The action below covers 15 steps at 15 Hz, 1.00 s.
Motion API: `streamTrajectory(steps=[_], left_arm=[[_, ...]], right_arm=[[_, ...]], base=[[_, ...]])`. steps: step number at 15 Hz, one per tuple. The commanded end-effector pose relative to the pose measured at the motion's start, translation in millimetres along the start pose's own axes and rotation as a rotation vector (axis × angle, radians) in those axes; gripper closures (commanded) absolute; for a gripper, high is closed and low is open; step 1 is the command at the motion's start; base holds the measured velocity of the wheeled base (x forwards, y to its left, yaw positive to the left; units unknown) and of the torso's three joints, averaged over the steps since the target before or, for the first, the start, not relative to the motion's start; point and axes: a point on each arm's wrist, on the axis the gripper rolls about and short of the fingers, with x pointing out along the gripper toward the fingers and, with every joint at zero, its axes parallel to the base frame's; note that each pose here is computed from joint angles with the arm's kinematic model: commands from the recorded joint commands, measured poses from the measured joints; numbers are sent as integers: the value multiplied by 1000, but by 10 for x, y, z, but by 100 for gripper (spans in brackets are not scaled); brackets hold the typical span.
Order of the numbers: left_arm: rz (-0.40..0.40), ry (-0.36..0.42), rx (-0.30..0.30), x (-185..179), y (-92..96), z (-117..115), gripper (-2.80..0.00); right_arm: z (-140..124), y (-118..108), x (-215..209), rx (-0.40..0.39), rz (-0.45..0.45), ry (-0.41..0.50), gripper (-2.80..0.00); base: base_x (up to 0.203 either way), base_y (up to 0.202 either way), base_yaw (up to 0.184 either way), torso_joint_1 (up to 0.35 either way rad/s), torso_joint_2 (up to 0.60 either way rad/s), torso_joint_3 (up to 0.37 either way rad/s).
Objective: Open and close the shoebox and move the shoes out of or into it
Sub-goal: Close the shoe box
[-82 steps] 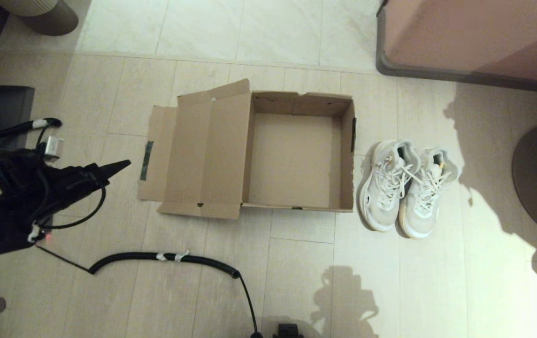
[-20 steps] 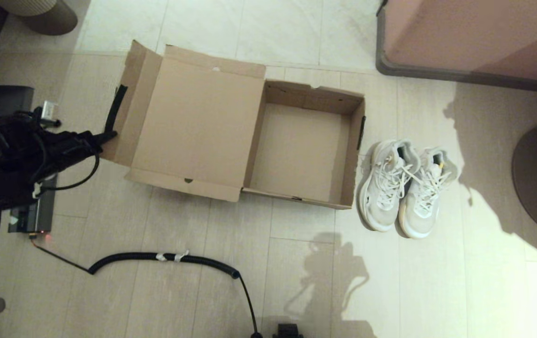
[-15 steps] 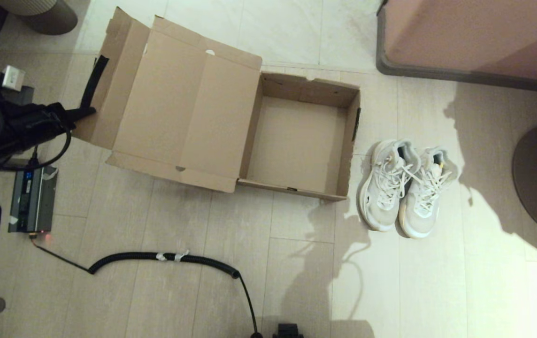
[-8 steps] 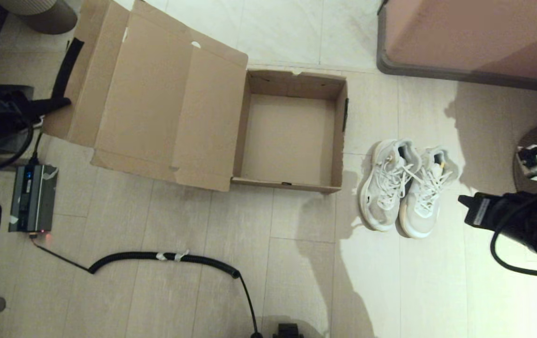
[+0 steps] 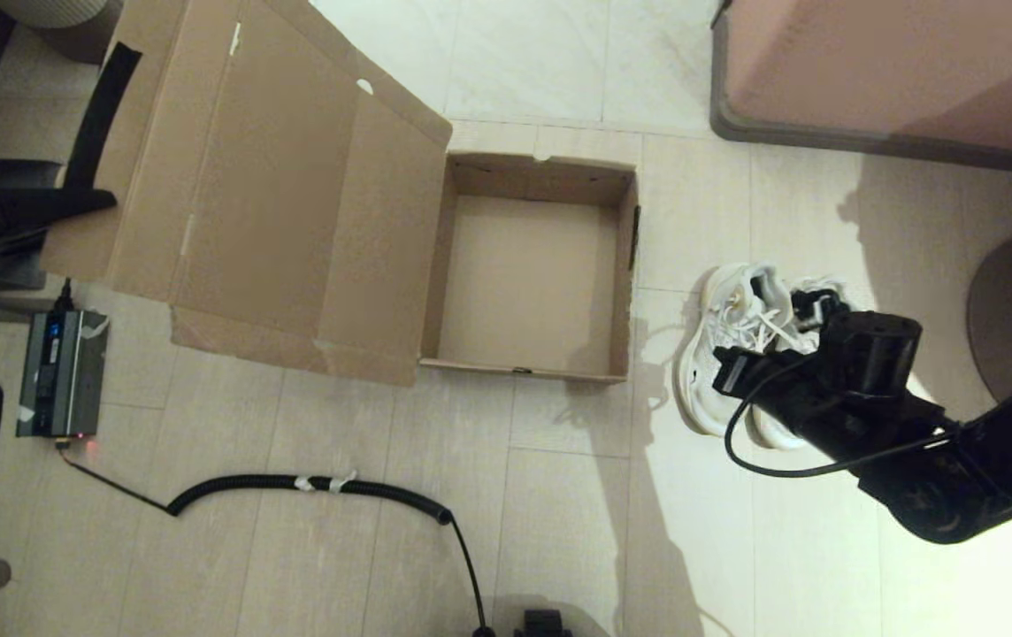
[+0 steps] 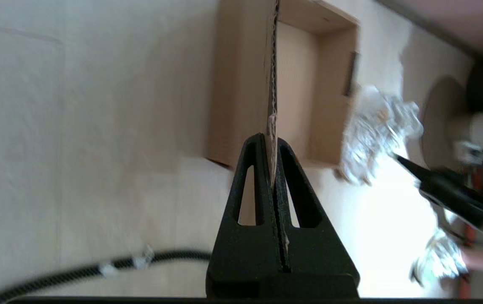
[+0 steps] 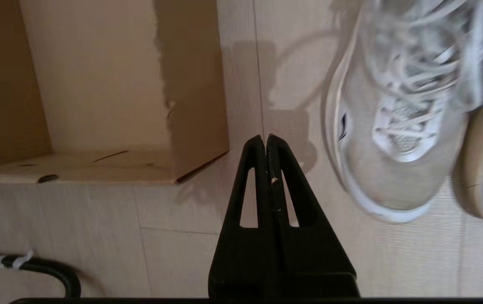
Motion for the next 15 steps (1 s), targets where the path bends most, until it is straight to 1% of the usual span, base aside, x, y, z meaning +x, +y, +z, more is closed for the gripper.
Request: streamTrajectory(steps=[1, 2, 7, 9, 11, 12, 13, 15], left_arm=[[-37, -6, 26, -177, -316, 52, 0], [-52, 8, 19, -226, -423, 39, 0], [-108, 49, 2, -359, -729, -11, 0], [-127, 66, -7, -395, -813, -41, 0], [-167, 88, -11, -423, -925, -102, 0], [-181, 98, -15, -437, -960, -149, 0], [-188, 106, -18, -449, -985, -189, 0], [-193, 119, -24, -462, -1021, -262, 0]], right_arm=[[-215, 24, 162, -3, 7, 47, 0], [-278, 32, 250, -3, 11, 51, 0], [-482, 67, 809, -13, 36, -1, 0], [-564, 153, 883, -20, 54, 13, 0], [-668, 366, 888, -30, 86, 24, 0], [-728, 460, 897, -41, 80, 19, 0], [-803, 509, 934, -49, 72, 17, 0], [-828, 608, 1038, -49, 43, -31, 0]], base=[[0, 0, 0, 0, 0, 0], [0, 0, 0, 0, 0, 0], [0, 0, 0, 0, 0, 0], [0, 0, 0, 0, 0, 0], [0, 0, 0, 0, 0, 0], [0, 0, 0, 0, 0, 0], [0, 0, 0, 0, 0, 0], [0, 0, 0, 0, 0, 0]])
